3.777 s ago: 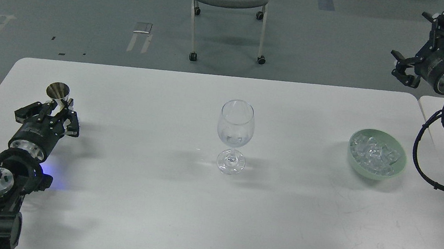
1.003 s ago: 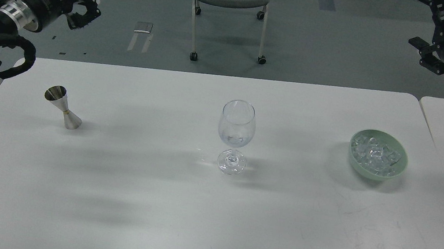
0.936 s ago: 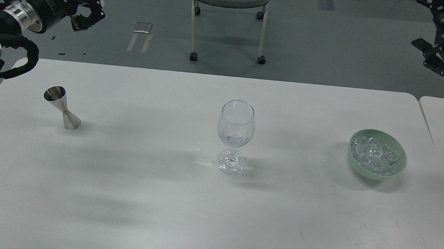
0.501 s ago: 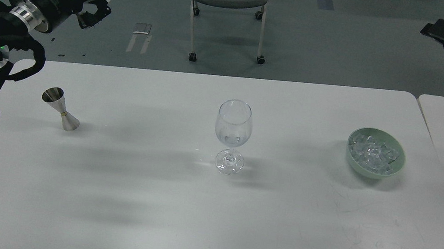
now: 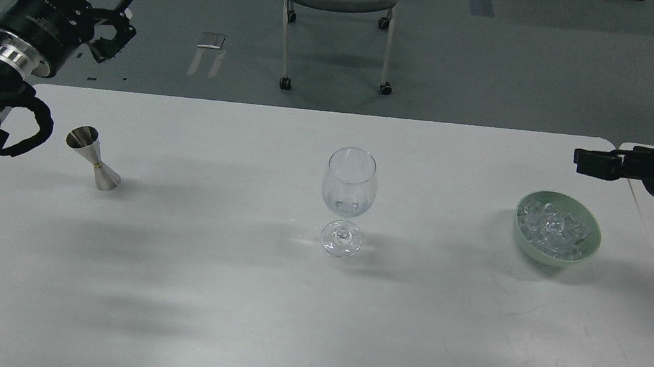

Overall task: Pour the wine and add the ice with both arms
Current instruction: 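Reach the right gripper into the green bowl and grab ice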

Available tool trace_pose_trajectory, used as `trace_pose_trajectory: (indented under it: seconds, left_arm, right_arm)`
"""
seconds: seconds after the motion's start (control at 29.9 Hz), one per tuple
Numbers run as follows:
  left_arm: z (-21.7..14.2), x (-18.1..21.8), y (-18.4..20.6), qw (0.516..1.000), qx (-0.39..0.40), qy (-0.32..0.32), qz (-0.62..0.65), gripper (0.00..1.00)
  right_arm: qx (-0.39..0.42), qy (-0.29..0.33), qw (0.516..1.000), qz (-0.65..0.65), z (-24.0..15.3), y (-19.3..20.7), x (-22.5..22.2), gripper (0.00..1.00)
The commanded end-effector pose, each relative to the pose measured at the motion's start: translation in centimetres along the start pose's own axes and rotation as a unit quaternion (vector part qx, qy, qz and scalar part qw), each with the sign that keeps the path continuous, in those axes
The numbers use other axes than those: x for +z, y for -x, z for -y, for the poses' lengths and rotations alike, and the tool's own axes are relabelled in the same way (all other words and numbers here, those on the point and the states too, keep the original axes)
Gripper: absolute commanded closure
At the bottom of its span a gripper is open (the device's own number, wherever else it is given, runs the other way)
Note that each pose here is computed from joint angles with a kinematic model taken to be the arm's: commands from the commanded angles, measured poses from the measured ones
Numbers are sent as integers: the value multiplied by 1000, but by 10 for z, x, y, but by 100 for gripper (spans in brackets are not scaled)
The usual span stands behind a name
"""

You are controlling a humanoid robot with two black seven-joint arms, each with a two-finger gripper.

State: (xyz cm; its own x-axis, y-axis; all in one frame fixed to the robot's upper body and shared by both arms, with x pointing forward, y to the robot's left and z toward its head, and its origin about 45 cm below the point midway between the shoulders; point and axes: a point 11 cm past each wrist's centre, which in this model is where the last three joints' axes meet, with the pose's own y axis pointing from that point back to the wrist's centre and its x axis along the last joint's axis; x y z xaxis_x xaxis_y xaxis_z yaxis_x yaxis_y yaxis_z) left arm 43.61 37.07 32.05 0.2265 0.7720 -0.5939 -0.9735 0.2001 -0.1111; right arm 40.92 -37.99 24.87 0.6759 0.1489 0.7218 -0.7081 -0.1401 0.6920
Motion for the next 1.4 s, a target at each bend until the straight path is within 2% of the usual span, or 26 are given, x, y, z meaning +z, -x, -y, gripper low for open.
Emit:
trace_pose_trajectory:
  seconds: [0.0,0.27,0.4,0.77,1.27,1.37]
  left_arm:
    - [0,3,9,999,-42,2,-2,2]
    - [-1,-5,14,998,-64,3,-7,2]
    - [-2,-14,11,998,-56,0,-18,2]
    - [-6,-16,8,999,-50,-2,-18,2]
    - [-5,-15,7,999,-44,1,-21,2]
    - [-6,-15,6,999,-43,1,-21,2]
  right_arm:
    - [-28,4,999,-24,1,21,-2,8]
    - [-47,20,997,-51,7,42,0,14]
    - [-46,22,997,-54,17,44,-13,21]
    - [-52,3,997,-52,41,68,-44,21]
    - [-60,25,997,-49,44,76,-37,22]
    - [-64,25,996,-48,45,80,-37,29]
